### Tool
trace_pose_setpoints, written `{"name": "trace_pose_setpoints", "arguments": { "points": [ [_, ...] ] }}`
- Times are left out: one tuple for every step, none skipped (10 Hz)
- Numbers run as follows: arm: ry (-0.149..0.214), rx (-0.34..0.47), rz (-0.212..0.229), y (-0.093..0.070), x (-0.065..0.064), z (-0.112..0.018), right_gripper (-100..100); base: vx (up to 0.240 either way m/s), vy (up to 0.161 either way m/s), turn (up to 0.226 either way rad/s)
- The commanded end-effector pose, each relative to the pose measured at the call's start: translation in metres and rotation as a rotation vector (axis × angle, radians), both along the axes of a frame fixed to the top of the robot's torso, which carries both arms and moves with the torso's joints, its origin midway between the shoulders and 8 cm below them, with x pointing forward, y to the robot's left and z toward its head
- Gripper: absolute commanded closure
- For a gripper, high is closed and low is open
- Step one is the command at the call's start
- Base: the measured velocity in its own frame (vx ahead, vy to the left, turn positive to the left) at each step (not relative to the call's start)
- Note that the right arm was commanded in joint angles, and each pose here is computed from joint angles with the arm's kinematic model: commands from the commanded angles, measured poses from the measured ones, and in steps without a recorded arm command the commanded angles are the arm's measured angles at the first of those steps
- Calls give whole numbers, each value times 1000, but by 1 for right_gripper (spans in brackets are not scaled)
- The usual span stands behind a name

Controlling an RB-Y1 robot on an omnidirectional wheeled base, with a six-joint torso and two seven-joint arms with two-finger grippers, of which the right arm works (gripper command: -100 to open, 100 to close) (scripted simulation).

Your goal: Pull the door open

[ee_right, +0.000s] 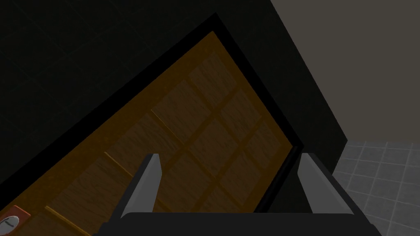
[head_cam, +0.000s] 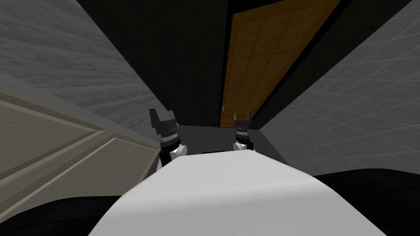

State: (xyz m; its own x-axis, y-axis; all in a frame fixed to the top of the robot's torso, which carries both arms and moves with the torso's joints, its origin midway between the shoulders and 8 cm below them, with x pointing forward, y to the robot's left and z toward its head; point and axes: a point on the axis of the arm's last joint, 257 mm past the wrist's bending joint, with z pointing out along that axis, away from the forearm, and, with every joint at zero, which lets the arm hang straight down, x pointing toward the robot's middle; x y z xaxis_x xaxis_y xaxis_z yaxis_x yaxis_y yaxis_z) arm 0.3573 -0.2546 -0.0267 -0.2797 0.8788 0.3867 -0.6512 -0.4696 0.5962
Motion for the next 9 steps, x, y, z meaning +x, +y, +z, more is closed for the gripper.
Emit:
{"name": "trace_pose_setpoints", "arguments": {
  "points": [
    [13, 47, 36, 1, 2, -11, -100, 112, -4, 46],
    [21, 75, 56, 2, 4, -18, -100, 100, -4, 52],
    [30, 103, 76, 2, 6, -24, -100, 87, -19, 49],
    [39, 132, 96, 2, 7, -31, -100, 104, -12, 41],
    [49, 161, 115, 2, 8, -38, -100, 102, -8, 43],
    [59, 190, 134, 2, 10, -46, -100, 101, -19, 56],
    [69, 219, 151, 2, 11, -53, -100, 101, -14, 66],
    [79, 248, 168, 2, 12, -61, -100, 93, -8, 48],
    [90, 277, 184, 1, 13, -69, -100, 97, -15, 43]
  ]
}}
